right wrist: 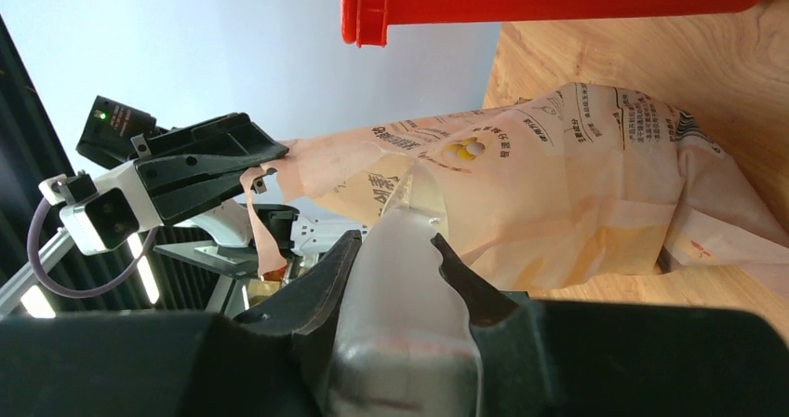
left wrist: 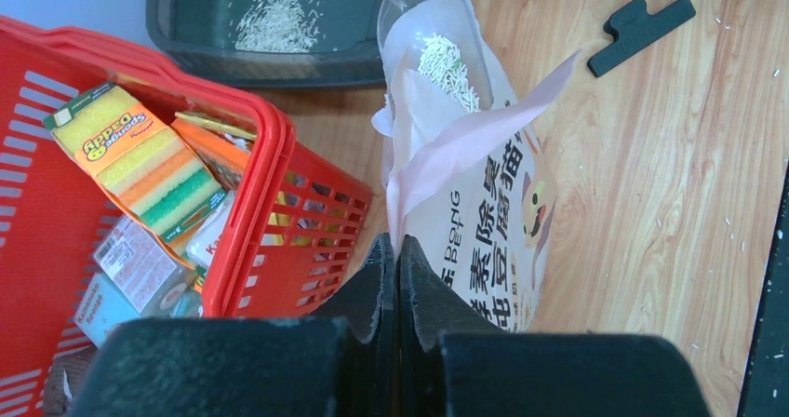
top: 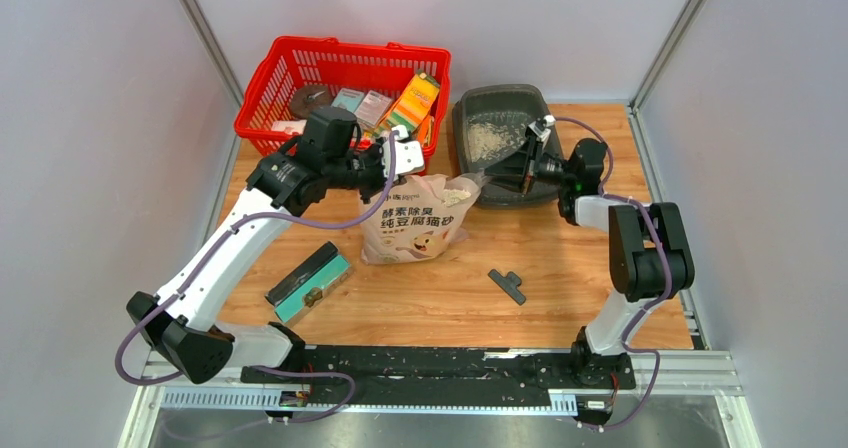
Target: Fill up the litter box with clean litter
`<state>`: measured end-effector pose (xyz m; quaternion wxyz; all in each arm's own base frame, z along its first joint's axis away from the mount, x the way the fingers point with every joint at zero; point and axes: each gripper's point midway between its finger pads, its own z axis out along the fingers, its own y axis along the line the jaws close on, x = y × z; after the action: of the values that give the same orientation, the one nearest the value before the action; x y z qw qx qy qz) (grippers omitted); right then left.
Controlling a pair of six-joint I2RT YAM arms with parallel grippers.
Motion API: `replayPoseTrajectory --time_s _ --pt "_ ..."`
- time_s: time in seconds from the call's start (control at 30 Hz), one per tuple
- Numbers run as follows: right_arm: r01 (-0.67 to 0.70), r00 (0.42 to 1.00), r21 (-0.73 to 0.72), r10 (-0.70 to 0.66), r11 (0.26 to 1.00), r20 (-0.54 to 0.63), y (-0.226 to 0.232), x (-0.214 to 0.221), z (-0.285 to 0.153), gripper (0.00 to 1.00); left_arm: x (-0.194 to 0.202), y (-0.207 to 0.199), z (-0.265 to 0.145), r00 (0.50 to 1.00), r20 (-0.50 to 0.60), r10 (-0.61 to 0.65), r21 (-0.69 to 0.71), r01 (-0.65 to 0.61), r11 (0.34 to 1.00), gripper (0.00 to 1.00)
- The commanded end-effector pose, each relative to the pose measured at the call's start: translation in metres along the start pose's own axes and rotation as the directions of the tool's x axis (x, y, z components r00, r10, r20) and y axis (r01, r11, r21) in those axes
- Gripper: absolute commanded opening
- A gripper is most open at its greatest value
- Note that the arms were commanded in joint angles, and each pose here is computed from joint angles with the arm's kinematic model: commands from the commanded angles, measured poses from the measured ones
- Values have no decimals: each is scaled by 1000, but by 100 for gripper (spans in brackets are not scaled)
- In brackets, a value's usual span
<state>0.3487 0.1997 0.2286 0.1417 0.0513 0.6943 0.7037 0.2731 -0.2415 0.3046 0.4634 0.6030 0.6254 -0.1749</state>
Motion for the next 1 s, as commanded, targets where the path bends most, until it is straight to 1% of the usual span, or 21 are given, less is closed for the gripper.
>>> replayPoseTrajectory --time_s 0.0,0.03,0.07,0.1,0.13,0.17,0.2,0.23,0.27,0.3,0.37,0.43,0.5,0.53,0.6,0.7,0.77,0.83,0.9,0.97 --pt "66 996 -39 -64 997 54 7 -5 -4 0 -47 27 -31 985 114 131 -141 -115 983 0" --pt "76 996 -29 -74 997 50 4 -2 -3 0 -48 28 -31 986 117 122 -146 -105 984 0" --pt "63 998 -12 -63 998 13 -4 8 3 0 -46 27 -29 987 114 116 -142 -99 985 0" --pt "45 999 -18 -45 999 5 -4 13 4 0 -46 27 -29 987 115 115 -143 -98 985 0" --pt "58 998 -40 -57 998 32 6 7 4 0 -46 27 -29 987 116 114 -144 -97 985 0" --pt "79 996 -50 -77 996 40 14 3 4 0 -46 27 -29 987 117 114 -144 -97 985 0" --pt "169 985 -42 -167 985 47 15 -2 5 0 -45 28 -29 988 112 110 -151 -93 984 0" --pt "205 979 -27 -205 978 15 9 4 7 0 -44 28 -28 988 110 106 -152 -88 984 0" --pt "142 989 15 -141 990 -35 -3 15 12 0 -43 28 -28 988 110 107 -153 -90 984 0" --pt "161 986 16 -160 987 -38 -1 16 13 0 -44 27 -27 988 114 109 -146 -91 985 0" --pt "176 984 -2 -176 984 -5 13 6 12 0 -43 27 -26 988 113 106 -143 -89 986 0" --pt "193 981 6 -193 981 17 11 0 12 0 -43 28 -27 988 113 105 -149 -87 985 0" --pt "147 989 16 -148 989 30 5 1 11 0 -43 27 -27 988 114 107 -146 -90 985 0" --pt "87 995 9 -88 996 51 8 -1 9 0 -42 27 -27 988 112 107 -148 -90 985 0" --pt "75 993 -7 -74 997 95 15 -9 5 0 -42 27 -27 988 112 107 -150 -90 985 0" --pt "38 993 -13 -36 999 109 18 -11 3 0 -40 26 -28 988 110 111 -153 -94 984 0" --pt "68 993 -26 -65 997 96 28 -9 4 0 -40 25 -27 988 108 114 -148 -97 984 0" --pt "78 994 -18 -77 997 72 25 -6 3 0 -38 24 -26 988 104 114 -145 -98 985 0" --pt "50 996 -19 -48 999 82 20 -5 -1 0 -36 24 -26 988 100 114 -143 -99 985 0" --pt "70 993 -30 -67 997 97 26 -9 -5 0 -35 23 -25 989 96 113 -140 -99 985 0"
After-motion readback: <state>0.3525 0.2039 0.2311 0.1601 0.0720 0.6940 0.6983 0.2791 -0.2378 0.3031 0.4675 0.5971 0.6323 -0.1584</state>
